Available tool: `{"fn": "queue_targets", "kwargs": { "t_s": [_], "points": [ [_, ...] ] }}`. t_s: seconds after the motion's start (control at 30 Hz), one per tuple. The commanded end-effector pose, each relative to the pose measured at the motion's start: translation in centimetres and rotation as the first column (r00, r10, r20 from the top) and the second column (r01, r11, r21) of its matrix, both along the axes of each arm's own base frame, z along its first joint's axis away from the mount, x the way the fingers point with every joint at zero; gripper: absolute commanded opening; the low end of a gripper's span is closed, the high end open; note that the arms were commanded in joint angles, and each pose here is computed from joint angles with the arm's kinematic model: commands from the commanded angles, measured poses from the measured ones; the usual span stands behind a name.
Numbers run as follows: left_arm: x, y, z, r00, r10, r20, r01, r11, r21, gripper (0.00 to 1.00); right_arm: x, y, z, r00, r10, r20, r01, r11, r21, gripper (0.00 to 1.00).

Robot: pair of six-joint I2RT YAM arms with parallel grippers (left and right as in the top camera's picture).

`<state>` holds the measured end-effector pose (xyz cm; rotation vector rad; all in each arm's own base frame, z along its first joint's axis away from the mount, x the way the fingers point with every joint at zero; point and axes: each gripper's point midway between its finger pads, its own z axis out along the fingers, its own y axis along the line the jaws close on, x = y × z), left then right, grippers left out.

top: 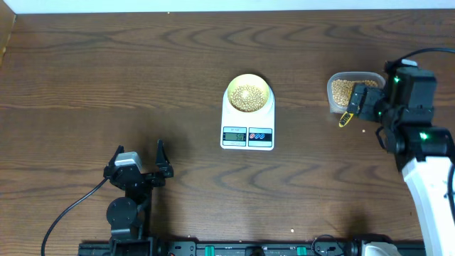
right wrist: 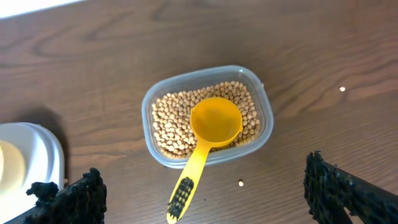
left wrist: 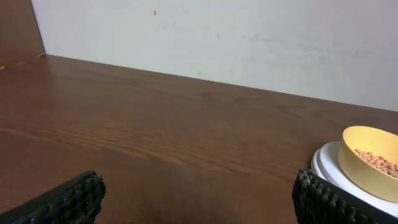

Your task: Scoop item into bowl and weigh 50g on scale

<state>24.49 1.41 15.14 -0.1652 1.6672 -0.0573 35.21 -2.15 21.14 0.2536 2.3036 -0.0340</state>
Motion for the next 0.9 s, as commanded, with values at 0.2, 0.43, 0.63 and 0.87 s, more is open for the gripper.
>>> {"fn": "queue_targets", "kwargs": {
  "t_s": [0.2, 0.43, 0.63, 0.87],
  "points": [
    [-0.2, 0.7, -1.5, 0.998, 0.040, -0.053, -0.039, 0.999, 0.020, 0.98, -2.7, 2.1, -0.6, 0.988, 0.067, 0.142, -0.064, 0.998, -0.023, 0.99],
    [-0.2, 0.7, -1.5, 0.998, 0.040, -0.053, -0.038, 0.999, 0.020, 0.98, -4.2, 3.0, -1.3, 0.933, 0.075, 0.352, -0.059, 0.997, -0.055, 0.99],
    [-0.2, 0.7, -1.5, 0.998, 0.040, -0.053, -0.039, 0.999, 0.020, 0.98, -6.4, 3.7, -1.5, 0.883, 0.092, 0.461, -0.075, 0.996, -0.056, 0.99],
    [-0.2, 0.7, -1.5, 0.998, 0.040, -0.053, -0.039, 0.999, 0.020, 0.98, -8.7, 3.7, -2.3, 0.819, 0.088, 0.567, -0.077, 0.996, -0.043, 0.99]
  ]
}}
